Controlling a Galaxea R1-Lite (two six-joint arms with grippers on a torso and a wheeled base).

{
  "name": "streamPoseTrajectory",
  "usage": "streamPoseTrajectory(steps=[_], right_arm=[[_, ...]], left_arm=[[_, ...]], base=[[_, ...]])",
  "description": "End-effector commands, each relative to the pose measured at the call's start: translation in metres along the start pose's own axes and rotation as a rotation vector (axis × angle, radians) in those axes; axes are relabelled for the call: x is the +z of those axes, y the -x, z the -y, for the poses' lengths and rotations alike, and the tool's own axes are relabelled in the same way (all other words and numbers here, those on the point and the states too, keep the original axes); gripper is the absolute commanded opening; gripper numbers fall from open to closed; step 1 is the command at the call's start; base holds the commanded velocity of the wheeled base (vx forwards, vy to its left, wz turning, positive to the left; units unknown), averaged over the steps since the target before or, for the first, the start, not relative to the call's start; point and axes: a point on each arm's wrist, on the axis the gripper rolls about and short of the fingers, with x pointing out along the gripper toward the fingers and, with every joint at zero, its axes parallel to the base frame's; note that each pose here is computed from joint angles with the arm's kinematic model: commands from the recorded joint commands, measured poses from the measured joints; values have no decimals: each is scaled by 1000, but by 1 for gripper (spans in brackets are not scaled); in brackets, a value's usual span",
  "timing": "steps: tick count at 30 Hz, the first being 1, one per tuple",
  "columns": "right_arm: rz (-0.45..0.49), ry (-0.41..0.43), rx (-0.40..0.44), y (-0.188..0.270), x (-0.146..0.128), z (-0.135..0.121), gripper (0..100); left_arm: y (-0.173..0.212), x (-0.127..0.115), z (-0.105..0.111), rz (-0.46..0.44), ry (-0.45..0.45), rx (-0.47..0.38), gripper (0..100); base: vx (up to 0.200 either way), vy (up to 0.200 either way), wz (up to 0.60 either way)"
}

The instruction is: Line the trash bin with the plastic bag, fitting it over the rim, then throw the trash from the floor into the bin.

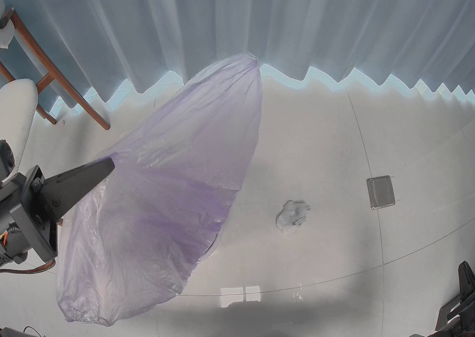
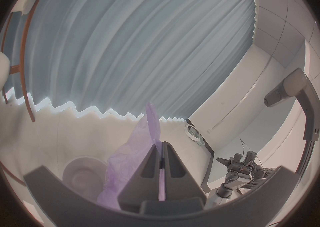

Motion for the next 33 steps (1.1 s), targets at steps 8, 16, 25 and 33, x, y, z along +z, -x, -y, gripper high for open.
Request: streamPoseTrajectory(steps=[8, 16, 25, 33], right_arm=[[0, 1, 0, 0, -5, 0, 0], [0, 1, 0, 0, -5, 0, 0], [0, 1, 0, 0, -5, 0, 0], [0, 1, 0, 0, -5, 0, 0]], left_arm=[[0, 0, -16, 1, -3, 113, 0], [5, 8, -43, 33, -13, 283, 0], [9, 15, -51, 61, -32, 346, 0], [11, 12, -52, 42, -26, 361, 0]], base=[[0, 0, 0], [0, 0, 0], [0, 0, 0], [0, 0, 0]])
